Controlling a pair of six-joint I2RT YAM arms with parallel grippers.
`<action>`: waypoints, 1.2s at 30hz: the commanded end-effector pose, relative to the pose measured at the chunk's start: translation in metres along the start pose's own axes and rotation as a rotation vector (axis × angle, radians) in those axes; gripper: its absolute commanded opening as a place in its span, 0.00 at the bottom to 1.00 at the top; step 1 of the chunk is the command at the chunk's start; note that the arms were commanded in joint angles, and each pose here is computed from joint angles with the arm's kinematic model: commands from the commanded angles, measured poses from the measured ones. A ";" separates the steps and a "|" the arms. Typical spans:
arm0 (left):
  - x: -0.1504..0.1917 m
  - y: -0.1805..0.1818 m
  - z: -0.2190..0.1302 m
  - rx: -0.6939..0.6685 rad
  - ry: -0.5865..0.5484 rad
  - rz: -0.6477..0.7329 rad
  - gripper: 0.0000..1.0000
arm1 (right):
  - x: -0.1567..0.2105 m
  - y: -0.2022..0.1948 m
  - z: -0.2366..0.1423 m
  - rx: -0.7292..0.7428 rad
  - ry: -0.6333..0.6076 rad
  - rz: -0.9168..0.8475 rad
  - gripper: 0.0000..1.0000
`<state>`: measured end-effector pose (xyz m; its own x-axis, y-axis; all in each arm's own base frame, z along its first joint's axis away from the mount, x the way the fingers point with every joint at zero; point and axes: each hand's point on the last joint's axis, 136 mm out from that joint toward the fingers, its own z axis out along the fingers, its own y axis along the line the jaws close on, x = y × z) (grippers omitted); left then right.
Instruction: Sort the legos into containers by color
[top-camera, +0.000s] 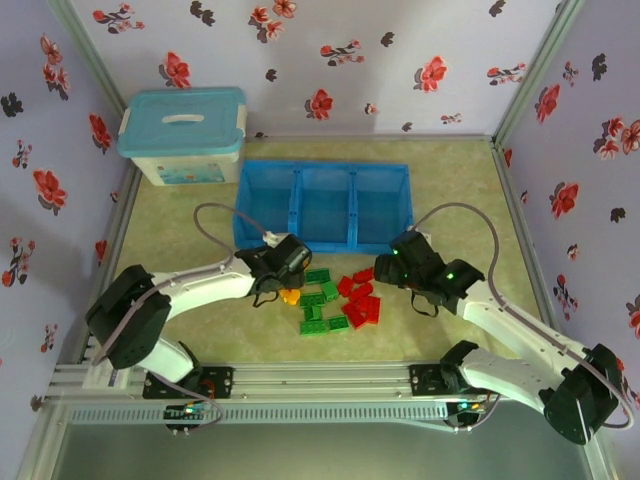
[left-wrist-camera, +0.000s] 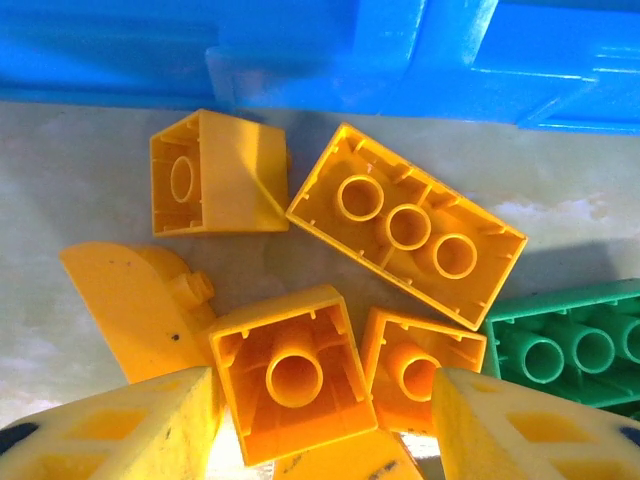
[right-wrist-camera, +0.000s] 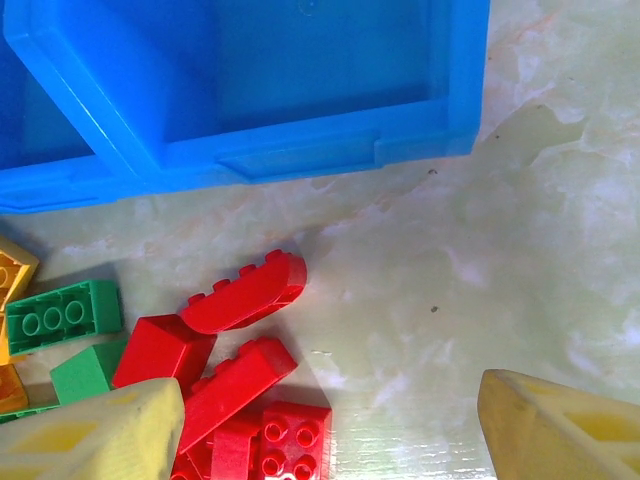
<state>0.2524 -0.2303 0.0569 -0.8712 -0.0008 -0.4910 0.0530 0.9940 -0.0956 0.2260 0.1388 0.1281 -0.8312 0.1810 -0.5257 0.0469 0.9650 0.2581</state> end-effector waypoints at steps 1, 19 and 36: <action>-0.008 0.000 0.001 -0.030 -0.010 0.020 0.57 | -0.008 0.004 -0.003 -0.004 -0.032 0.000 0.77; -0.004 0.001 0.012 -0.072 0.028 0.049 0.35 | -0.006 0.002 0.000 -0.003 -0.037 0.005 0.76; -0.070 0.003 -0.070 -0.006 -0.158 0.047 0.33 | -0.005 0.000 -0.002 -0.008 -0.045 0.011 0.76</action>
<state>0.2669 -0.2349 0.1221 -0.8191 0.0233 -0.5731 0.0941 0.9911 -0.0942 0.2297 0.1404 0.1317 -0.8165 0.1921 -0.5445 0.0438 0.9609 0.2733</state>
